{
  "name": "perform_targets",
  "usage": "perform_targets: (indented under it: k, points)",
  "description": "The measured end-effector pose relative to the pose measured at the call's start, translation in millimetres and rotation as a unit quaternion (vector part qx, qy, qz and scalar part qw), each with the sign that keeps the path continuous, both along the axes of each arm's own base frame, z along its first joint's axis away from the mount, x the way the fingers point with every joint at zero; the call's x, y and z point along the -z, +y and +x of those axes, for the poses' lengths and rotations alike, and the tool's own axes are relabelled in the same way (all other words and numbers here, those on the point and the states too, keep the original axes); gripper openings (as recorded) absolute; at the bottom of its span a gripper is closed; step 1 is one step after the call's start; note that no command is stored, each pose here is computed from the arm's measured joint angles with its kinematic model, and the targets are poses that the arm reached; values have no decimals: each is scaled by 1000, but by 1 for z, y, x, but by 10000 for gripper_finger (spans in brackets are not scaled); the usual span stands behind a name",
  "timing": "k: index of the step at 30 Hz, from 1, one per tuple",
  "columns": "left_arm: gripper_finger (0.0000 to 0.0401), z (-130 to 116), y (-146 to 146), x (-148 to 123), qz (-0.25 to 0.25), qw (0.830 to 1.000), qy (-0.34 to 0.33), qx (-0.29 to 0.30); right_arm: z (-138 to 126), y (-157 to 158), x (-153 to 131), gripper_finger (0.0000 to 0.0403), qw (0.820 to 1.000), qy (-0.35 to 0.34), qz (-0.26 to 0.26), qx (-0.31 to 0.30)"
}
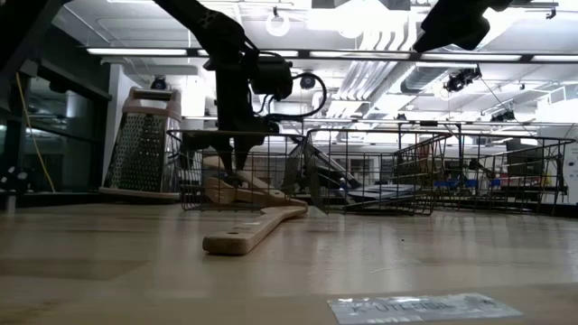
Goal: Pick & Place Kitchen Items
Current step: Put the wooden serving fork into the left mesh basket, then put the wooden serving spoon into the left mesh basket
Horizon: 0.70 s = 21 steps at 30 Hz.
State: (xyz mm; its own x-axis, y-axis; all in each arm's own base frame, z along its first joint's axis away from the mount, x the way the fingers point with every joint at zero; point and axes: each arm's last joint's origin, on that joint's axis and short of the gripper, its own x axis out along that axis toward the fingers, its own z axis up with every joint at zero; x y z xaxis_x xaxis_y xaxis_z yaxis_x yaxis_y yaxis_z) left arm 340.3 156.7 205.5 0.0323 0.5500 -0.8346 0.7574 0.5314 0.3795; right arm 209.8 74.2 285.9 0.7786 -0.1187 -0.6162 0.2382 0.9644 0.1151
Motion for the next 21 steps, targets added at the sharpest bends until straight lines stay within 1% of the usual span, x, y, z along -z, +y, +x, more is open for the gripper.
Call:
perform_targets:
  k: [1, 2, 7, 10, 12, 15, 18, 21]
  points:
    - [75, 1, 0, 1, 0, 1000, -2, -1, 0, 0, 0, 195, 1000, 0, 0, 0]
    - [87, 1, 0, 2, -1, 1000, -2, -1, 0, 0, 0, 195, 1000, 0, 0, 0]
    - [182, 1, 0, 1, 0, 1000, -4, -7, 0, 0, 0, 195, 1000, 0, 1, -1]
    - [217, 0, 1, 1, 15, 1000, -4, -21, 0, 0, 0, 195, 1000, 0, 4, 1]
    - [229, 0, 1, 0, 22, 999, -6, -30, 0, 0, 0, 195, 1000, 0, 6, 3]
    - [236, -1, 1, -2, 28, 999, -9, -42, 0, 0, 0, 195, 1000, 0, 7, 3]
    - [237, 1, 2, -11, 41, 997, -20, -61, 0, 0, 0, 195, 1000, 0, 7, 3]
    - [238, 0, 3, -24, 43, 995, -27, -91, 0, 0, 0, 195, 1000, -1, 8, 4]
